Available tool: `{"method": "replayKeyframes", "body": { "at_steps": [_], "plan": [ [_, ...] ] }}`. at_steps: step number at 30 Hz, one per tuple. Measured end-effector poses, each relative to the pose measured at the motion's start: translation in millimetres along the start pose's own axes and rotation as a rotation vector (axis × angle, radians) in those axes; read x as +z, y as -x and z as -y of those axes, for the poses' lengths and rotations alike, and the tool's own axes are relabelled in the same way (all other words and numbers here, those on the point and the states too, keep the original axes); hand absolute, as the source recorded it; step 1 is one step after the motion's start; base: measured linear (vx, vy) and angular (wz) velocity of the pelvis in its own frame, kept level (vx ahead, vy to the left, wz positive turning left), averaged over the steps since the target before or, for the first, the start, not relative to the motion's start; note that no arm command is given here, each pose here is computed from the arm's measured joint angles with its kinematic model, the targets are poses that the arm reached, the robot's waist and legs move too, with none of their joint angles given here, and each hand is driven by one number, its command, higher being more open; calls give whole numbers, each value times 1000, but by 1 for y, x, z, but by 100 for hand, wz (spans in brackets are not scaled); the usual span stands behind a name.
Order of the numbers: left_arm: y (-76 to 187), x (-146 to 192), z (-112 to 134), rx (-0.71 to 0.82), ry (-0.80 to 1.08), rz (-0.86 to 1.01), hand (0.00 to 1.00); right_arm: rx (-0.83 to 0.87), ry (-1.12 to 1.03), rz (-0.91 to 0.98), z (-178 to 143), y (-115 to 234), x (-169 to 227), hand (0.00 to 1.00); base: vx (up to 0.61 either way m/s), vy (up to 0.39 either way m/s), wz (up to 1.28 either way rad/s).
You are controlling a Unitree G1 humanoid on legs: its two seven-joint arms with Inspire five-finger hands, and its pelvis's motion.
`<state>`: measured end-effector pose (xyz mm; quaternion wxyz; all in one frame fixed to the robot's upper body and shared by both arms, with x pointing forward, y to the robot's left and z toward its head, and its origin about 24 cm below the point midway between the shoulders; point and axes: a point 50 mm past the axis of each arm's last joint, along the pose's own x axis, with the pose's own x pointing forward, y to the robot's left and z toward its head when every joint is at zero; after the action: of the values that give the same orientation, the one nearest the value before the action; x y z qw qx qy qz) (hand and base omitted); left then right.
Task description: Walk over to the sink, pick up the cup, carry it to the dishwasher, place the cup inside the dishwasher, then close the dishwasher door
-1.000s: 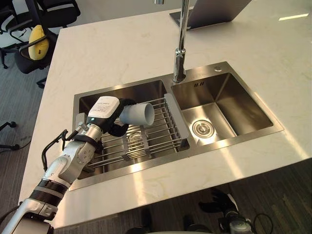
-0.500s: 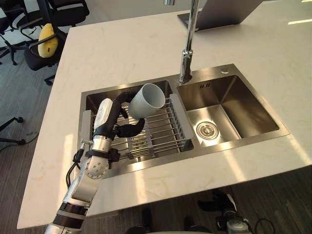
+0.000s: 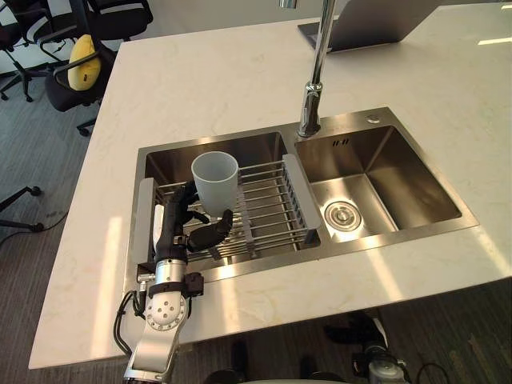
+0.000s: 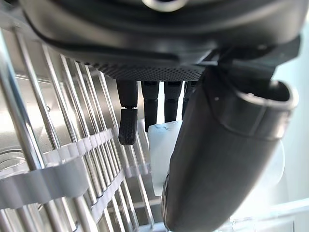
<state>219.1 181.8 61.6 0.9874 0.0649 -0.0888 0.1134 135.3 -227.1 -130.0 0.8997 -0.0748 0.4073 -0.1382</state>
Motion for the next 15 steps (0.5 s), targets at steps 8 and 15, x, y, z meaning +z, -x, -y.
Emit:
{"method": "replayKeyframes", "body": {
  "at_steps": [8, 15],
  "plan": [
    [1, 24, 1, 35, 81, 89, 30, -16, -30, -26, -1, 5, -10, 90, 4, -2, -3],
    [1, 32, 2, 74, 157, 109, 30, -16, -35, -34, -3, 6, -12, 90, -9, -5, -4]
  ]
}}
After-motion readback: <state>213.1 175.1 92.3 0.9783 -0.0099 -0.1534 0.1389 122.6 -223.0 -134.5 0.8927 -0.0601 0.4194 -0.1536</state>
